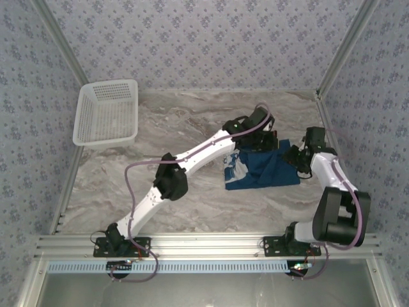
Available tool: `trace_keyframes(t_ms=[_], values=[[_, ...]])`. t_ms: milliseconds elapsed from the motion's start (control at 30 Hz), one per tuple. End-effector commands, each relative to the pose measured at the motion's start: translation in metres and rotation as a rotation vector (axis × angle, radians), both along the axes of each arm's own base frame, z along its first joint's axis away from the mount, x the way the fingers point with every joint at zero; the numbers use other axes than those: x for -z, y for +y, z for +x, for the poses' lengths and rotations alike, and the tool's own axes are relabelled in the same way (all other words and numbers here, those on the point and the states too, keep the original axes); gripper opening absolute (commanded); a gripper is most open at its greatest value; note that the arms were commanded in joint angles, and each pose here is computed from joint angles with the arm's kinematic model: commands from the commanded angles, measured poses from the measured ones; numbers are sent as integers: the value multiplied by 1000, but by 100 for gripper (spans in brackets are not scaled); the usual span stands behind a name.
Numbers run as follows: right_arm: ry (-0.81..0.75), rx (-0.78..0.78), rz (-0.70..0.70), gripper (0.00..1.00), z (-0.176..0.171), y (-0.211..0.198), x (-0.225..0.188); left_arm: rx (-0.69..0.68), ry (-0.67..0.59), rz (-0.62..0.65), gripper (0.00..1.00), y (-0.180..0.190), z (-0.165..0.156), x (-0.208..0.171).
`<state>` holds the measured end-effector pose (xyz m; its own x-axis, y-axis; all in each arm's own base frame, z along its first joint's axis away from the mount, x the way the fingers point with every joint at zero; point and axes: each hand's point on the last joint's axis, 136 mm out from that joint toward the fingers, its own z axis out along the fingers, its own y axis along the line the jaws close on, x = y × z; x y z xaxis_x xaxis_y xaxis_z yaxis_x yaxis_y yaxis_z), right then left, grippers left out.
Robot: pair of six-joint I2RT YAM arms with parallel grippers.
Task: Fold the inside-out t-shirt
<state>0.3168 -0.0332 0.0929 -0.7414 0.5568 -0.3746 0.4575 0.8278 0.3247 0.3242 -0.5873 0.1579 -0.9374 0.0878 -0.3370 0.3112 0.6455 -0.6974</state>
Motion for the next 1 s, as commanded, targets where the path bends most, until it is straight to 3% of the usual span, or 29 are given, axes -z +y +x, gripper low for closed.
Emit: trace_keyframes(t_ms=[0, 167, 300, 533, 700, 800, 967], values=[[-15, 87, -66, 45, -11, -20, -19, 91, 14, -108, 22, -35, -19, -2], [-46, 132, -129, 46, -23, -33, -35, 223, -58, -90, 60, -32, -31, -6], [-47, 135, -140, 46, -25, -35, -36, 308, -162, -33, 72, -14, -38, -25], [-69, 77, -120, 48, -10, -25, -33, 358, -307, 132, 75, 43, -39, -55], [-30, 5, -74, 53, 19, -8, -13, 198, -279, 150, 73, 103, -13, -36], [2, -28, -68, 54, 32, -3, 1, 155, -198, 166, 71, 130, -3, -5], [75, -51, -53, 54, 40, 0, 29, 168, -148, 177, 71, 127, 3, 32]])
